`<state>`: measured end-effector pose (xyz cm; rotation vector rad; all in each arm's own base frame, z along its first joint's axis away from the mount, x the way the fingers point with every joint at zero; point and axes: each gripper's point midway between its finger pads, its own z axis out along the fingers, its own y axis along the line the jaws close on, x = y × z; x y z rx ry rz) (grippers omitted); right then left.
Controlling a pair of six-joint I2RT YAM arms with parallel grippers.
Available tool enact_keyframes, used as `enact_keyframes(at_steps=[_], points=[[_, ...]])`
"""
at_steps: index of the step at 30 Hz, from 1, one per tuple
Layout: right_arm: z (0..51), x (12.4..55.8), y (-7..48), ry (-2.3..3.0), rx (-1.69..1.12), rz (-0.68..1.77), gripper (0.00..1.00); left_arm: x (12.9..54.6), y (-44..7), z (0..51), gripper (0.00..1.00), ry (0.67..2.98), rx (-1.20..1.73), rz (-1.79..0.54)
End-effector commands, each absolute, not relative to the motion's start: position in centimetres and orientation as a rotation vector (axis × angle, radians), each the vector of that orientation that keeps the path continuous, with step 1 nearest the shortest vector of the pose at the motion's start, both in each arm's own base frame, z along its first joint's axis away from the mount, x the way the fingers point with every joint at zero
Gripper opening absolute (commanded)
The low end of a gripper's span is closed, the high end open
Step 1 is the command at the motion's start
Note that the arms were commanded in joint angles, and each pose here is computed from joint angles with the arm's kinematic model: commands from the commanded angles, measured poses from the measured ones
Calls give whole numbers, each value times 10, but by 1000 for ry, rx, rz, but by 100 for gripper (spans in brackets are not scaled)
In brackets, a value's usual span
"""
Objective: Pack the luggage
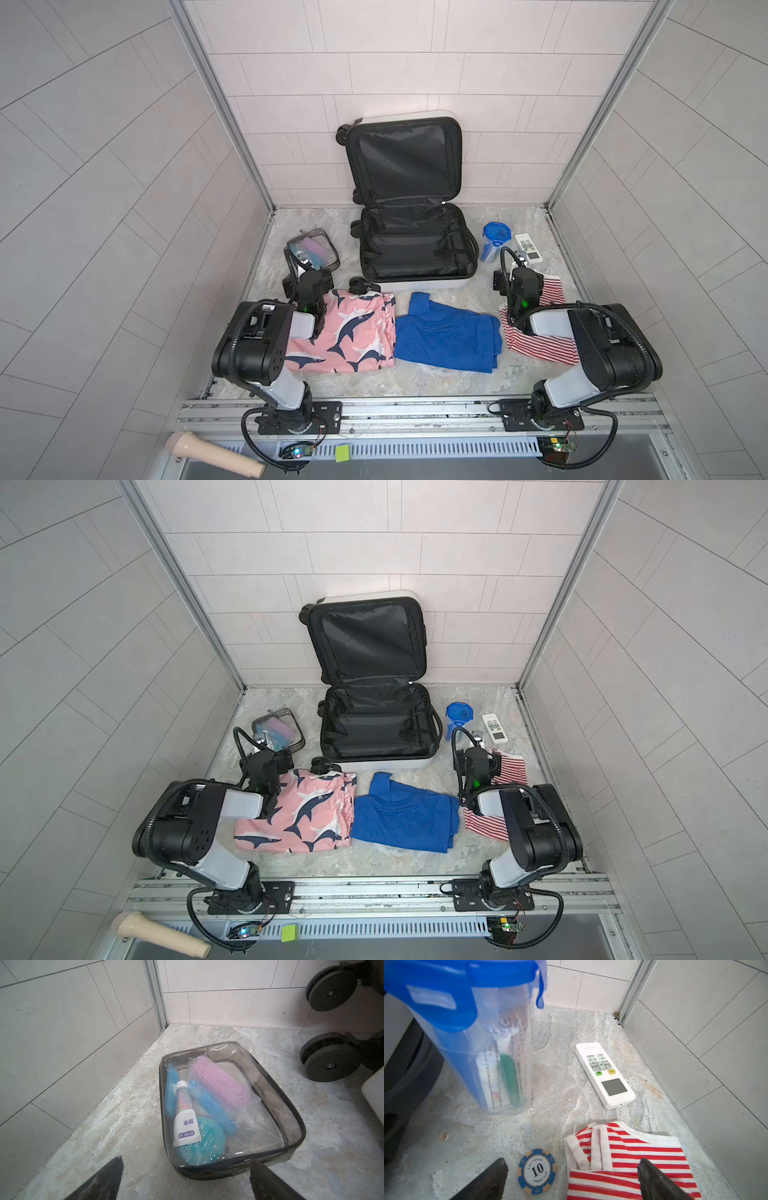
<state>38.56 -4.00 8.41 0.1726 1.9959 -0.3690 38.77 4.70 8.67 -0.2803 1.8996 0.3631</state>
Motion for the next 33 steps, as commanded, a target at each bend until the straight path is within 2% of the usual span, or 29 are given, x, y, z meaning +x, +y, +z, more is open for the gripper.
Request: enact_keyframes(at_steps=[1,33], points=[[91,386,-41,1974,184,-381,100,390,45,92,100,1879,-275,357],[91,386,-41,1974,185,-381,100,390,45,92,100,1878,-270,355]])
